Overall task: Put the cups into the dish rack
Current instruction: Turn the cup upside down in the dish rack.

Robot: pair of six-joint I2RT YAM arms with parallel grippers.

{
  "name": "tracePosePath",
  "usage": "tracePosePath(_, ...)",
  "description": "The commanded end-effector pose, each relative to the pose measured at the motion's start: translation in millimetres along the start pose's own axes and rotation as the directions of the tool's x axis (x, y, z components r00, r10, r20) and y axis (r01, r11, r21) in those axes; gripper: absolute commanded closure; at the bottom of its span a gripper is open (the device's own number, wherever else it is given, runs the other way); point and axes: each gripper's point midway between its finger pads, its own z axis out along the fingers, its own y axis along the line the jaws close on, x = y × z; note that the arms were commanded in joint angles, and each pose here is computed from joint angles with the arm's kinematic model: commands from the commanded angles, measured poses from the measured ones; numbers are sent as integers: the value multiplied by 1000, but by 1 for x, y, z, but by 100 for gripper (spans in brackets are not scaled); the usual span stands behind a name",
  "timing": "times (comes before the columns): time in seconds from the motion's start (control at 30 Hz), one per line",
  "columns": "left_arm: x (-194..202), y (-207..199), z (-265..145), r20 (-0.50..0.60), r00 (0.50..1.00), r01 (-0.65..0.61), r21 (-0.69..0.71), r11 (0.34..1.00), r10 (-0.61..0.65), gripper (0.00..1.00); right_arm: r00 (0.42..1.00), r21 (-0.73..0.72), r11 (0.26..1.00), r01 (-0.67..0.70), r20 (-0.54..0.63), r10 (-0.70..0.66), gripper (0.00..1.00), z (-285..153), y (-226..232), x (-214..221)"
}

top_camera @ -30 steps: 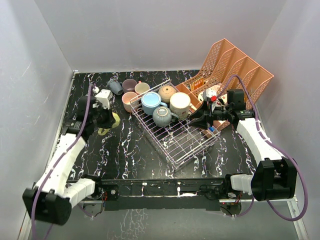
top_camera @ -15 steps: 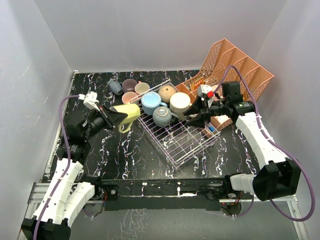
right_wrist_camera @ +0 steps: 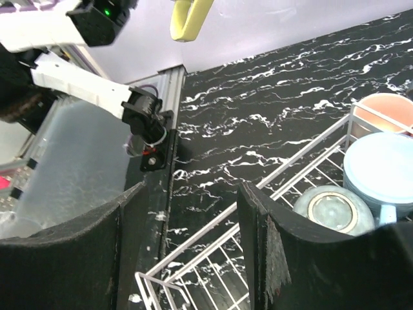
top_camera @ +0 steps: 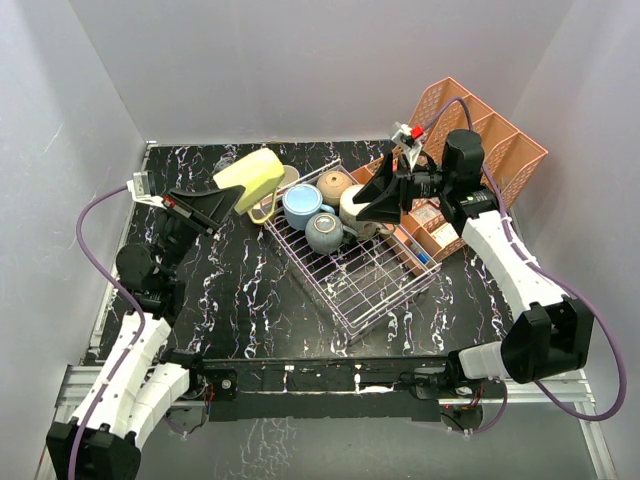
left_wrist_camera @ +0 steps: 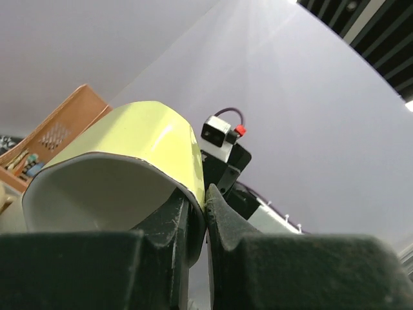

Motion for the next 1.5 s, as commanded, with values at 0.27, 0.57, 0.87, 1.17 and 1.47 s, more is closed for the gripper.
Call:
tracePosePath(0.27, -13, -76, 38, 185, 983, -39, 291, 956, -17, 100, 990, -71, 994, -88, 102, 95, 33, 18, 8, -36)
tracePosePath(0.57, 27, -84, 75, 185, 982, -30, 346, 938, -36, 100, 976, -25, 989, -147, 158, 149, 29, 25, 0, -29)
tracePosePath(0.87, 49, -82, 89, 199, 977, -4, 349, 937, -70, 100, 936, -30, 971, -239, 260, 238, 30, 28, -1, -26)
tracePosePath(1.17, 65, -76, 96, 178, 981, 10, 329, 944, -72, 100, 936, -53, 973, -226, 263, 232, 44, 33, 2, -29)
tracePosePath(1.47, 74, -68, 96, 162, 983, 28, 306, 952, -81, 100, 943, -44, 974, -221, 245, 225, 79, 34, -1, -26)
